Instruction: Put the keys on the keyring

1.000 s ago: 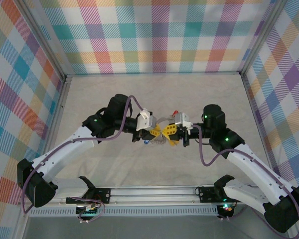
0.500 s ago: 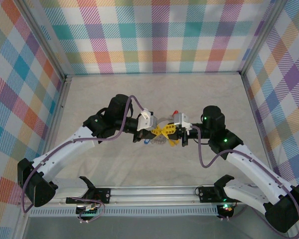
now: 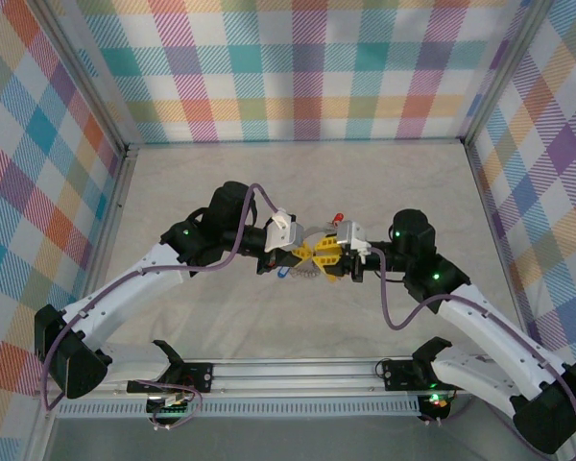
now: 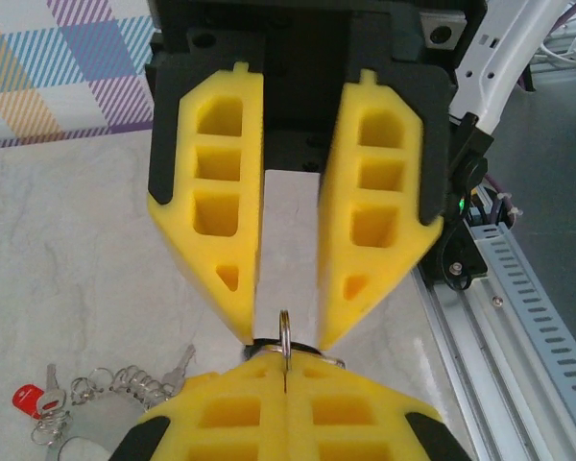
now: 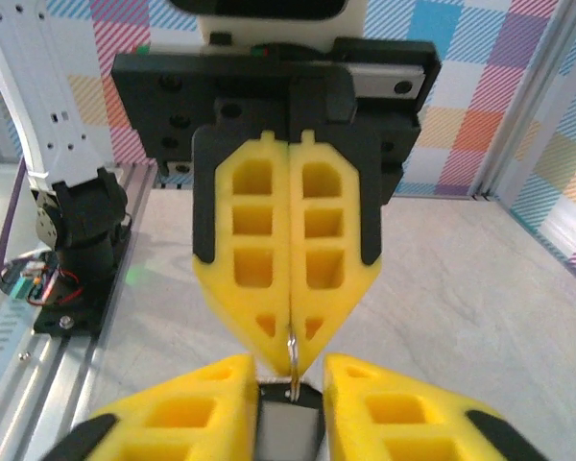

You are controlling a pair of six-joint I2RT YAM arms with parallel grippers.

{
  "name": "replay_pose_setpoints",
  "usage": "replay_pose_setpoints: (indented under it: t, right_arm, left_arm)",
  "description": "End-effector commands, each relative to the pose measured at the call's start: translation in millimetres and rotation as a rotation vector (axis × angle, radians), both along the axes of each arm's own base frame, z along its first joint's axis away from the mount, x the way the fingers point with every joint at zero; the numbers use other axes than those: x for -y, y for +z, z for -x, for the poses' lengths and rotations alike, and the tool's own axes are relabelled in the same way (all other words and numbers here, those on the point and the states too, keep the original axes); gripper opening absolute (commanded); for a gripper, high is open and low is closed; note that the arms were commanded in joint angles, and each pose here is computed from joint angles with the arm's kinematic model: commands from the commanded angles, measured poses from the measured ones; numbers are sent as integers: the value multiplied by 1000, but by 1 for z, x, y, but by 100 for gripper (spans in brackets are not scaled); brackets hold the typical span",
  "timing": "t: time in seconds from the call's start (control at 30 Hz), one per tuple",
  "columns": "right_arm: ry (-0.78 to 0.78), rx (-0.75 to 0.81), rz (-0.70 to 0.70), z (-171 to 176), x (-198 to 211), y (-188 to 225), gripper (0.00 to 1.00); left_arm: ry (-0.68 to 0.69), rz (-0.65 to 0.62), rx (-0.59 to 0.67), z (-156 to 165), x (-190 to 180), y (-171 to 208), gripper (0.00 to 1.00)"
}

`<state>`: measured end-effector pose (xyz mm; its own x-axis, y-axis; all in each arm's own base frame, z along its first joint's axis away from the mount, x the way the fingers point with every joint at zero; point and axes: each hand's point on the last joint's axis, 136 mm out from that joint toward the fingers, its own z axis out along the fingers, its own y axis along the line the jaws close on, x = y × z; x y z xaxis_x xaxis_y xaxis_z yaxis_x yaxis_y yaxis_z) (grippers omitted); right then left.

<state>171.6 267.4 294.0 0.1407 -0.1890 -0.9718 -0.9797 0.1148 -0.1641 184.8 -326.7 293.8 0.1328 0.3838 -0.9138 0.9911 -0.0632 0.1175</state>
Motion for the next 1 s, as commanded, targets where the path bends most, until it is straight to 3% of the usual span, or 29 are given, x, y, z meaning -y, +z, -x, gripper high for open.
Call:
replay_pose_setpoints:
  t: [0.0, 0.67, 0.97]
  right_arm:
    - [18, 5, 13, 9, 3, -5, 28]
    - [12, 9, 18, 2, 0, -3, 20]
    - [12, 30, 14, 5, 2, -1, 24]
  left_arm:
    - [-21, 50, 49, 5, 3, 23, 0]
    - [-74, 21, 0, 12, 5, 14, 0]
    - [-67, 13, -2, 10, 6, 13, 0]
